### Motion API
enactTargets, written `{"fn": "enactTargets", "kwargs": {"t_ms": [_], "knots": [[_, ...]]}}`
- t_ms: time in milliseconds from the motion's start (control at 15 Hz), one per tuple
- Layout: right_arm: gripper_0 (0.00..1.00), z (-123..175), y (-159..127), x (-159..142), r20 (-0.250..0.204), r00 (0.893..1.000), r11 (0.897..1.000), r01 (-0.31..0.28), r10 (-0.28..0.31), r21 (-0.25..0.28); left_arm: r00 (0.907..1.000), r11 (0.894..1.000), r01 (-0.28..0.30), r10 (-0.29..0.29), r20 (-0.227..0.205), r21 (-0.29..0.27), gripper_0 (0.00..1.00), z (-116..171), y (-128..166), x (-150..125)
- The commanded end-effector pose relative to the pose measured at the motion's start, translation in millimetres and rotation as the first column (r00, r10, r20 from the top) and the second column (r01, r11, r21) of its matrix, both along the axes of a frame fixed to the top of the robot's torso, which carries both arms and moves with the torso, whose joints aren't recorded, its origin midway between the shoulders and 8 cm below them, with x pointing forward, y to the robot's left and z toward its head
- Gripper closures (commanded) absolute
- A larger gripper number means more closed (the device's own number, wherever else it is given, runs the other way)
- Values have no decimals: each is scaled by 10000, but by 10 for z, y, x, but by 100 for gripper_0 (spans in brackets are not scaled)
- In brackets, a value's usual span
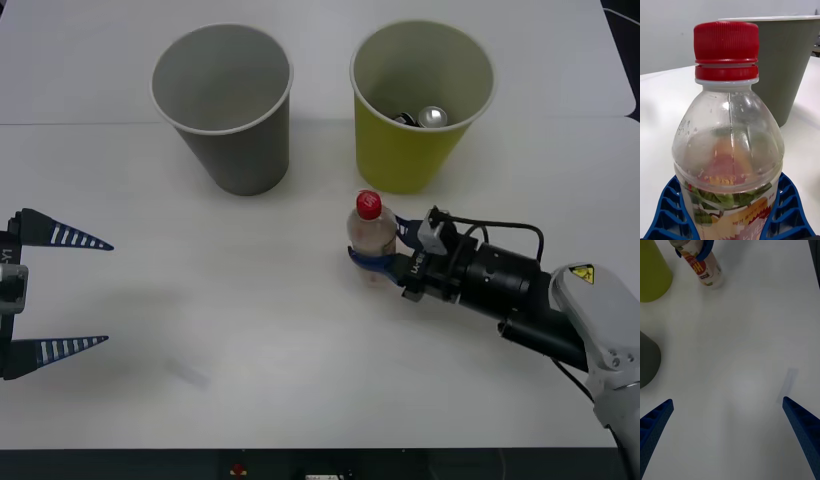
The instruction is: Put the can into the green bin and the plastic bottle into the gray bin
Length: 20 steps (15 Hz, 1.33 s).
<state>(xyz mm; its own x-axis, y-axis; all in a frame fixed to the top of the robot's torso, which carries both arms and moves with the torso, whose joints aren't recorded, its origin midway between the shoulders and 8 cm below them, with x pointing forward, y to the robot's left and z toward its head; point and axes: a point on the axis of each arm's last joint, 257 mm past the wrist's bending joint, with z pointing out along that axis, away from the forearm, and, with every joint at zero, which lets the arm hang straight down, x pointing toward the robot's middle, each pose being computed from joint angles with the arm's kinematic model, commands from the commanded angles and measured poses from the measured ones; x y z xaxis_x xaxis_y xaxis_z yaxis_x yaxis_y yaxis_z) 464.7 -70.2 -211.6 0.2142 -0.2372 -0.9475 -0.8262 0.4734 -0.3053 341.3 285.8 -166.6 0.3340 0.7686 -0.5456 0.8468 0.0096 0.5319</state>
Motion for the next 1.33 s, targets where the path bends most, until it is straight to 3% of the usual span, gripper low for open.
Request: {"fn": "enactTargets", "kwargs": {"t_ms": [67, 400, 667, 867, 1200, 1333], "knots": [[100, 69, -169, -73, 10, 9997, 9963, 240, -240, -826, 10000, 10000, 0, 0, 0, 0, 0, 0, 0, 0], [100, 178, -443, -228, -520, 9985, 9825, 59, -158, -1862, 10000, 10000, 0, 0, 0, 0, 0, 0, 0, 0], [100, 291, -686, -326, -708, 9968, 9598, 152, -365, -2802, 10000, 10000, 0, 0, 0, 0, 0, 0, 0, 0], [100, 333, -754, -398, -836, 9945, 9481, 334, -629, -3162, 10000, 10000, 0, 0, 0, 0, 0, 0, 0, 0], [100, 396, -944, -566, -935, 9889, 9053, 661, -1155, -4196, 10000, 10000, 0, 0, 0, 0, 0, 0, 0, 0], [100, 398, -1010, -625, -1099, 9859, 8952, 651, -1258, -4408, 10000, 10000, 0, 0, 0, 0, 0, 0, 0, 0]]}}
